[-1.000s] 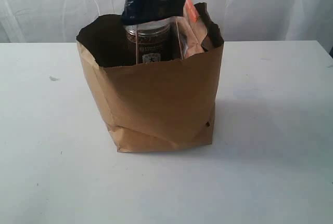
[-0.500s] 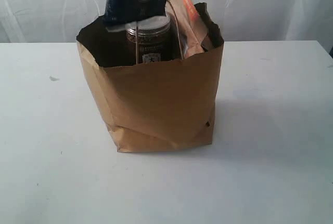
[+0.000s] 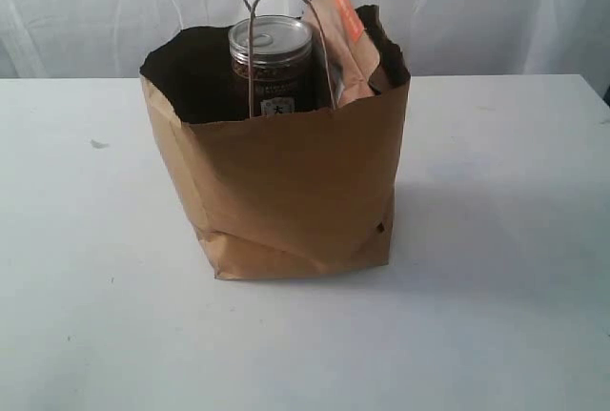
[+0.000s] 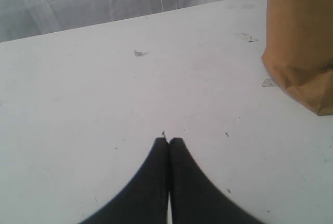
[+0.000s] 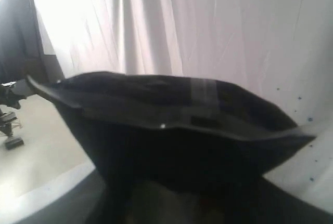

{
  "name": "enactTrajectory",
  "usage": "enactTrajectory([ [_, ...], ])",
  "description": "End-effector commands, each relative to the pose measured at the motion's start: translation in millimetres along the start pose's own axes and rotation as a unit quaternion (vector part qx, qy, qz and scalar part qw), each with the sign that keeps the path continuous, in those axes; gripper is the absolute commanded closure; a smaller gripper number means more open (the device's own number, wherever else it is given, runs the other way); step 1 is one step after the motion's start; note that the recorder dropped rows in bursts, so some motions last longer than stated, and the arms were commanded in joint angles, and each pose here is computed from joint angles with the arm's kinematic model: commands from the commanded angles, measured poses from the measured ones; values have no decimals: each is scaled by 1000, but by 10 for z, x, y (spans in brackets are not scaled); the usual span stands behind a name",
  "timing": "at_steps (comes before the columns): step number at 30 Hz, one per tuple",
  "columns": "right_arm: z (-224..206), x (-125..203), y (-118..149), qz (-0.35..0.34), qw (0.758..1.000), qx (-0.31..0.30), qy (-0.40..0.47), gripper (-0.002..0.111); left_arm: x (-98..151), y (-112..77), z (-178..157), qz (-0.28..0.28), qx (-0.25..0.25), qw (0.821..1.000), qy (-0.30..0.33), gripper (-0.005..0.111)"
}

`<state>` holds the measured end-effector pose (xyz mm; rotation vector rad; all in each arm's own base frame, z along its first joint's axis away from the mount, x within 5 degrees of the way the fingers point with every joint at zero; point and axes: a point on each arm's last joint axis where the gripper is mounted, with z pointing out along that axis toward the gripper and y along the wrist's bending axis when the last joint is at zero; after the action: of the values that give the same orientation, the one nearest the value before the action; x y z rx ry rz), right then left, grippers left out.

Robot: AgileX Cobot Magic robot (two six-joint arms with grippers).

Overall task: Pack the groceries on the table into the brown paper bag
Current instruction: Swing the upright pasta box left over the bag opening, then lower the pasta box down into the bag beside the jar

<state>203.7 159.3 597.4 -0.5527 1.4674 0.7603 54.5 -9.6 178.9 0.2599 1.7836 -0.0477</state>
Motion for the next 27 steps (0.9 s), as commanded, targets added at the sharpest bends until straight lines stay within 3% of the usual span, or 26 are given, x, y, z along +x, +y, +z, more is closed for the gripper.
enactTrajectory([
  [1, 176, 6, -93, -4, 999, 25, -29, 108, 9, 1, 1, -1, -2, 1000, -2, 107],
  [9, 438, 213, -224, -21, 999, 47, 15, 108, 9, 1, 1, -1, -2, 1000, -2, 107],
  [18, 414, 358, -206, -2, 995, 39, 95, 108, 9, 1, 1, -1, -2, 1000, -2, 107],
  [27, 437, 495, -293, 1, 985, 77, 155, 108, 9, 1, 1, -1, -2, 1000, -2, 107],
])
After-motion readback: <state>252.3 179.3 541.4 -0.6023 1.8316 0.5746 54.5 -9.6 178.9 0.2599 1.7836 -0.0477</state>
